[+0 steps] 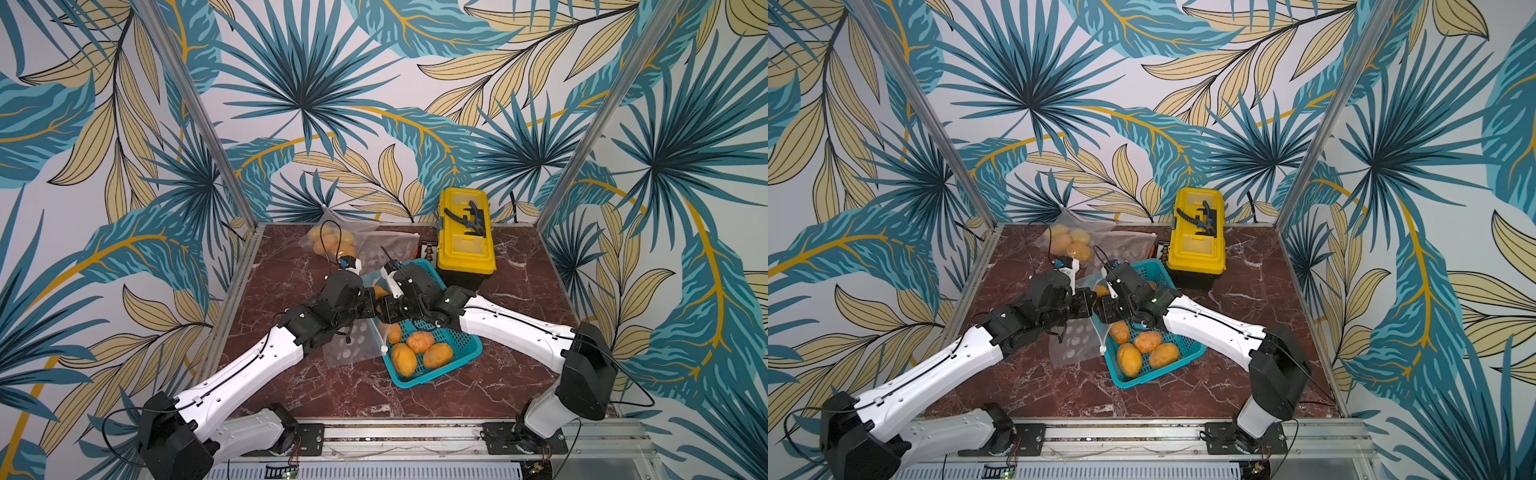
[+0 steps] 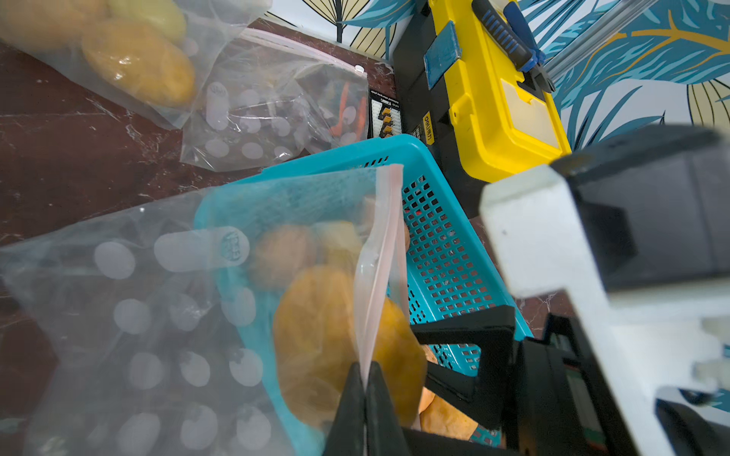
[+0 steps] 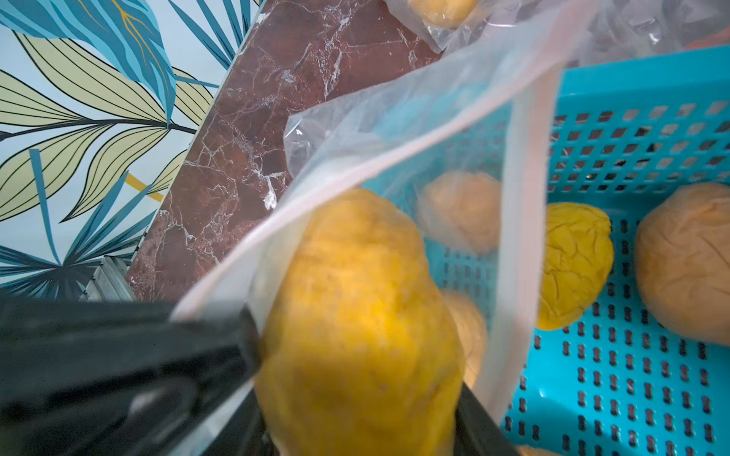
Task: Put the potatoes into a zipper bag and zip it
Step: Place the potato into the zipper food storage bag.
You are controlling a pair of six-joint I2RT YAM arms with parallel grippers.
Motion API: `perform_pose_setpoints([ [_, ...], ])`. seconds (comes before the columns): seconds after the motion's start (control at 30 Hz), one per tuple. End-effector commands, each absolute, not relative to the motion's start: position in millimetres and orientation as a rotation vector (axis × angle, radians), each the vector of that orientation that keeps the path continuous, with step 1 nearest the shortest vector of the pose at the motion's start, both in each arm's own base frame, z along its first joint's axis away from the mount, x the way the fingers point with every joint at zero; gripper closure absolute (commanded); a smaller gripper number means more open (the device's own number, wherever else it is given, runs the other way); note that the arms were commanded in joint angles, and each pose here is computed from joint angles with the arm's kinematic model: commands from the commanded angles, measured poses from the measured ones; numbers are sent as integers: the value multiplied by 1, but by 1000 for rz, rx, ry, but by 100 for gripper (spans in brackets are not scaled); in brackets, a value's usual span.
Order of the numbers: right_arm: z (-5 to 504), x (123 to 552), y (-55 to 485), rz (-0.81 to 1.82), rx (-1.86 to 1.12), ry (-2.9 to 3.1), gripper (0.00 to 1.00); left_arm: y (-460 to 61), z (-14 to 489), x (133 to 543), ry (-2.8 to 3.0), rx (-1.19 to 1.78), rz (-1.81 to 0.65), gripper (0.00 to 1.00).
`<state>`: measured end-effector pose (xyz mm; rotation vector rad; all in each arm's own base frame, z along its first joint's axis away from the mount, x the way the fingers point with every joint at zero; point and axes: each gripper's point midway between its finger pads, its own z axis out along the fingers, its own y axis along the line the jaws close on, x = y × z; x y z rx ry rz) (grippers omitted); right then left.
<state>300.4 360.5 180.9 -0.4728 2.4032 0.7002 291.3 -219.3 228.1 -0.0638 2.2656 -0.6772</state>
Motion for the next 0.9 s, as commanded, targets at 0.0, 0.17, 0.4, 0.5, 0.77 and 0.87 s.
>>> perform_pose_setpoints([
  [0.0,169,300,364,661,-517,2436,74,-231,240,289,2247,-11,-738,100],
  [0.17,159,304,353,582,-483,2450,70,-220,242,289,2222,-53,-698,100],
  [0.4,153,299,351,593,-493,2458,47,-207,251,283,2175,-83,-693,100],
  [0.5,155,297,355,626,-506,2452,38,-206,252,281,2172,-83,-703,100],
  [0.77,160,296,350,617,-503,2432,8,-208,249,283,2182,-81,-696,100],
  [0.87,161,297,347,604,-496,2426,4,-208,249,284,2181,-86,-690,100],
])
